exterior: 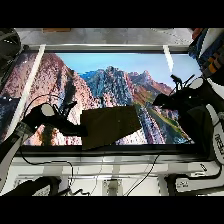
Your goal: Fold the clothes and pants, and hang the long-sleeved shirts on hangers.
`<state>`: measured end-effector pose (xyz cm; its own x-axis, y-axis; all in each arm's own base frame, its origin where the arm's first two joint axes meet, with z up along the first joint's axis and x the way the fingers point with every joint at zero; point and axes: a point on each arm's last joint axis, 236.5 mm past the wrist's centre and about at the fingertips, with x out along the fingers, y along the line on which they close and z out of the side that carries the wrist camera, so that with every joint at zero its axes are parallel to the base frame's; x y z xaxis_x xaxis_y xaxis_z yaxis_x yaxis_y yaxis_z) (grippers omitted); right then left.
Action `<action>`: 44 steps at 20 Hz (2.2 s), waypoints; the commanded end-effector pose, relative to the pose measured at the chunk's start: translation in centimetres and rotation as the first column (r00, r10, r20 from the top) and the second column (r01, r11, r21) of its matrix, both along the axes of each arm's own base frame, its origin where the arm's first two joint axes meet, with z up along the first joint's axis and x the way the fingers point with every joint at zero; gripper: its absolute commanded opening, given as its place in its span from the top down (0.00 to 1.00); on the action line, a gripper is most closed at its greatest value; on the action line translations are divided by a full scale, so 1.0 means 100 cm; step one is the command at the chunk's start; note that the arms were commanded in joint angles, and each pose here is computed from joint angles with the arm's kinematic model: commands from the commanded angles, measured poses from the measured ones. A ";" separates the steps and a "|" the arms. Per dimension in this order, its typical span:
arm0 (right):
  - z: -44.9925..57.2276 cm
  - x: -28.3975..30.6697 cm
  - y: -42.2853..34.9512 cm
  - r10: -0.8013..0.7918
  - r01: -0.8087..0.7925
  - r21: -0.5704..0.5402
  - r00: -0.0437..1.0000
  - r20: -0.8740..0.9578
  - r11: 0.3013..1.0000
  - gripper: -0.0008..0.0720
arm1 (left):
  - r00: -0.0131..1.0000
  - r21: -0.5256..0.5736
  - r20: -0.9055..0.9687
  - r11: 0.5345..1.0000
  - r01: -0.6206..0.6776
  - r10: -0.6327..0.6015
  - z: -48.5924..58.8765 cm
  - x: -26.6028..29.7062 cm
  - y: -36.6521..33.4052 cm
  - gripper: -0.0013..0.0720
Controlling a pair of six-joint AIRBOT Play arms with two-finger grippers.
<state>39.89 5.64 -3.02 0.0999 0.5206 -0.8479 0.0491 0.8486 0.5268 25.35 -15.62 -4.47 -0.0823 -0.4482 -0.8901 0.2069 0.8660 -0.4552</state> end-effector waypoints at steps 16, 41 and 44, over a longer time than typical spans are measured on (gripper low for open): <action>-0.068 0.018 0.073 0.131 -0.130 -0.055 0.991 0.002 0.990 0.04 | 1.000 0.001 0.026 1.000 -0.017 0.017 -0.001 0.008 0.001 0.05; -0.071 -0.037 0.195 0.300 -0.257 0.322 0.950 -0.089 0.911 0.30 | 0.999 0.001 0.027 1.000 -0.017 0.017 -0.001 0.008 0.001 0.05; -0.054 -0.024 0.204 0.304 -0.277 0.332 0.952 -0.032 0.902 0.93 | 0.999 0.001 0.029 1.000 -0.018 0.018 -0.001 0.008 0.001 0.50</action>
<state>36.98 24.43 -9.95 -0.1709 0.7361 -0.6550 -0.0839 0.6515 0.7540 26.10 -15.55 -4.54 -0.0513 -0.4485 -0.8923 0.2045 0.8698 -0.4490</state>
